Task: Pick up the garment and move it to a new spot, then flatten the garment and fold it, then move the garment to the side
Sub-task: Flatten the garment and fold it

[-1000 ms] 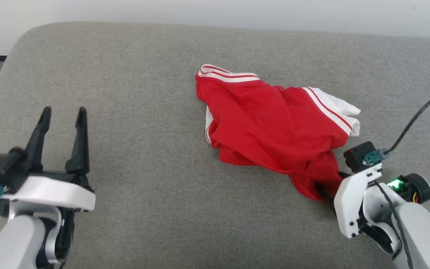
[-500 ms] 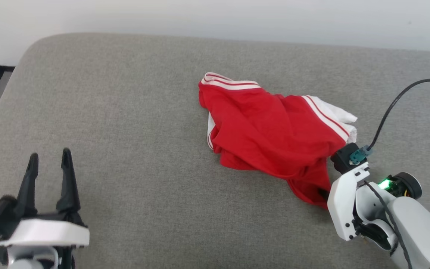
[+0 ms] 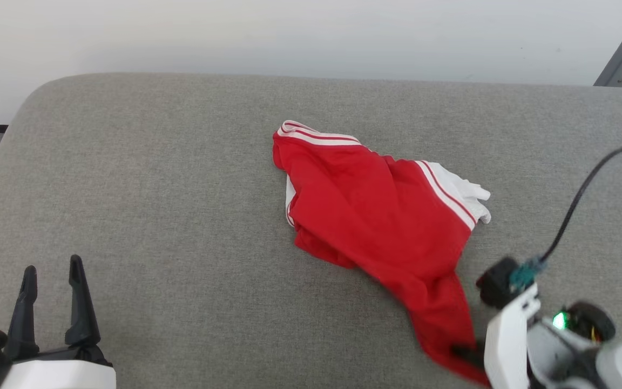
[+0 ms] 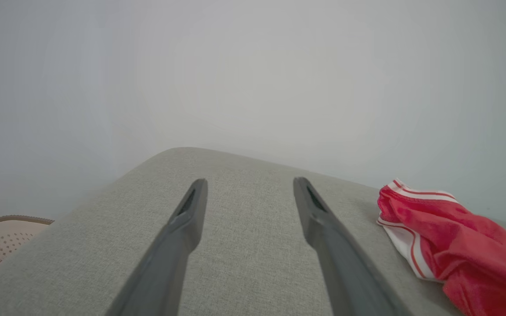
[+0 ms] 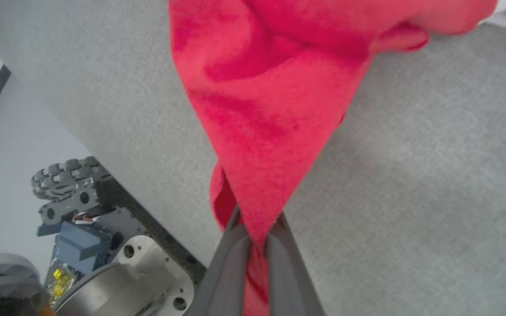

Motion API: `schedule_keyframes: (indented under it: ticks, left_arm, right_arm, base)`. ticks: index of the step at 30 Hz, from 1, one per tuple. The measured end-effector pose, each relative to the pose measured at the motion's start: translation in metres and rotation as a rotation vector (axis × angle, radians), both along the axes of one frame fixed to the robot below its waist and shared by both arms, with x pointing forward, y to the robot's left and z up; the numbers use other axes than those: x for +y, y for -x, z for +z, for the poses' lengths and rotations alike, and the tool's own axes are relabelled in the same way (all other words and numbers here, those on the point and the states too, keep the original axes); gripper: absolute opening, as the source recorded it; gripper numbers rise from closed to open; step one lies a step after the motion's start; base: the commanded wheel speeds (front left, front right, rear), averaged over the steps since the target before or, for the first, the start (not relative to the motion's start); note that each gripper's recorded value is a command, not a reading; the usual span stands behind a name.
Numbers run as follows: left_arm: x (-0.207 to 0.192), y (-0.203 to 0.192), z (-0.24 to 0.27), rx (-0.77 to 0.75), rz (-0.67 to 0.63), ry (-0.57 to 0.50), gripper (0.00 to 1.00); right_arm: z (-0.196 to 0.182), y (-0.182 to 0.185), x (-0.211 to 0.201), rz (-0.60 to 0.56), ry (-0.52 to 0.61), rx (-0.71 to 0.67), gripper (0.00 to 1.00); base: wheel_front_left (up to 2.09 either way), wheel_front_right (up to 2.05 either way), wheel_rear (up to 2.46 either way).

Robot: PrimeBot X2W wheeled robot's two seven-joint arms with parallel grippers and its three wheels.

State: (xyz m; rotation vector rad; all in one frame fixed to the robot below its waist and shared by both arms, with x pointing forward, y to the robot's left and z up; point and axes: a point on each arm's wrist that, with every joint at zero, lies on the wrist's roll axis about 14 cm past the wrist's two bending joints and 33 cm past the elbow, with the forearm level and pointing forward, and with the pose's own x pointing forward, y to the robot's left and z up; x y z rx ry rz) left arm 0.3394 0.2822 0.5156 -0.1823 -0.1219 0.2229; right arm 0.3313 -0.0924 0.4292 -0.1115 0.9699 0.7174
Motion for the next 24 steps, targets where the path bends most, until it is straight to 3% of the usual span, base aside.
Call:
schedule_keyframes:
  ticks: [6, 14, 16, 17, 24]
  left_arm:
    - [-0.001, 0.002, -0.005, 0.011, 0.004, -0.003, 1.0]
    - [0.001, 0.003, -0.012, 0.029, 0.021, 0.005, 1.0]
    - [0.001, 0.002, -0.014, 0.031, 0.025, 0.013, 1.0]
    - [0.001, 0.002, -0.014, 0.03, 0.024, 0.012, 1.0]
    - [0.003, 0.002, -0.012, 0.021, 0.031, 0.015, 1.0]
  right_arm:
    - [-0.002, 0.045, 0.014, 0.048, -0.052, 0.127, 0.0]
    - [-0.027, 0.069, 0.032, 0.084, -0.046, 0.226, 0.0]
    - [-0.032, 0.068, 0.036, 0.089, -0.041, 0.219, 0.81]
    - [-0.033, 0.066, 0.038, 0.085, -0.047, 0.215, 1.0]
    - [-0.017, 0.043, 0.037, 0.063, -0.078, 0.14, 1.0]
  base:
    - [0.0, 0.0, 0.0]
    - [0.0, 0.0, 0.0]
    - [0.0, 0.0, 0.0]
    - [0.0, 0.0, 0.0]
    - [0.0, 0.0, 0.0]
